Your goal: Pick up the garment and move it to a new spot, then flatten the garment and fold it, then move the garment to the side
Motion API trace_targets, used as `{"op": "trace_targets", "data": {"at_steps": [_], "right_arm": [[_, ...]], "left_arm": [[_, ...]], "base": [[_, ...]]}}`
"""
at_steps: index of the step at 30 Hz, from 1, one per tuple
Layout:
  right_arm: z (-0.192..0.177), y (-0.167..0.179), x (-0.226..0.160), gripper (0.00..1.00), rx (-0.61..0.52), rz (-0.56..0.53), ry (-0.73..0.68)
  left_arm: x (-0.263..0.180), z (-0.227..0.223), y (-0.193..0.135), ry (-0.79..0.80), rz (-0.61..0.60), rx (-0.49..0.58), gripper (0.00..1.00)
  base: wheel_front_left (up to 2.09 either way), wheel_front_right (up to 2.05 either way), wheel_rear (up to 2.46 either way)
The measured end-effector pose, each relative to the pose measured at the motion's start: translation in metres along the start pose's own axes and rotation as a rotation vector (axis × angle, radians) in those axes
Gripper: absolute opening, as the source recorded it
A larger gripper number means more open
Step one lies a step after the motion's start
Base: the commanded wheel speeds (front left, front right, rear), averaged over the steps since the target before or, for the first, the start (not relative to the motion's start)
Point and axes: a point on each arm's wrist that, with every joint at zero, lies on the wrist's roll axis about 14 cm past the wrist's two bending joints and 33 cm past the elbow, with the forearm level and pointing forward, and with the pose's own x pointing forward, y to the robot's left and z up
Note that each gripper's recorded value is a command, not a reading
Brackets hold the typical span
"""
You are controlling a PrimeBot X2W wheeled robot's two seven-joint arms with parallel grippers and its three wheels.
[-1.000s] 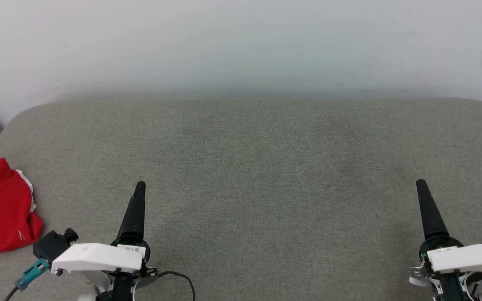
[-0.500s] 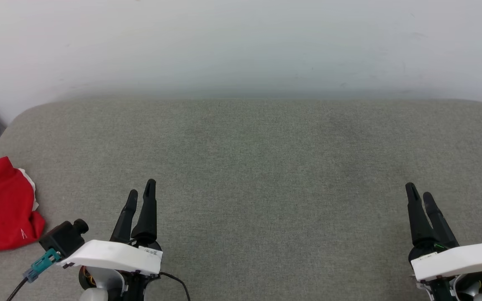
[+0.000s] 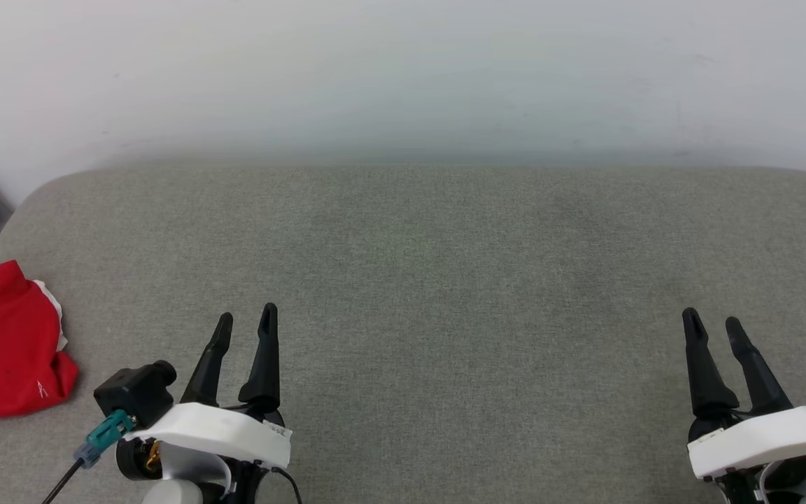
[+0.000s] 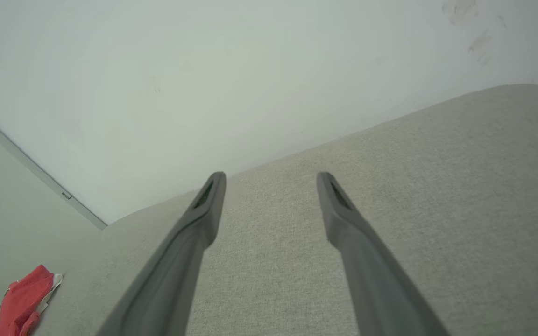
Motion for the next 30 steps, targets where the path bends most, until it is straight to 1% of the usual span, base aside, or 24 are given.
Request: {"op": "trace_targets", "data": {"at_steps": [14,23,30], "right_arm": [[0.0017,0.0034,-0.0028,1.00,-0.160,0.010,0.009],[0.0011,0.0011,-0.0038,1.00,-0.249,0.003,0.024],[0.0005,-0.0023,-0.0063,1.00,-0.289,-0.007,0.031]], "left_arm": [[-0.0026,-0.0031,0.0037,0.005,0.002,0.173,1.00],[-0.0029,-0.0045,0.0031,0.004,-0.006,0.258,1.00],[-0.0034,-0.0071,0.0022,0.004,-0.014,0.310,1.00]], "base": [[0.00,0.00,0.00],[0.00,0.00,0.00],[0.00,0.00,0.00]]}}
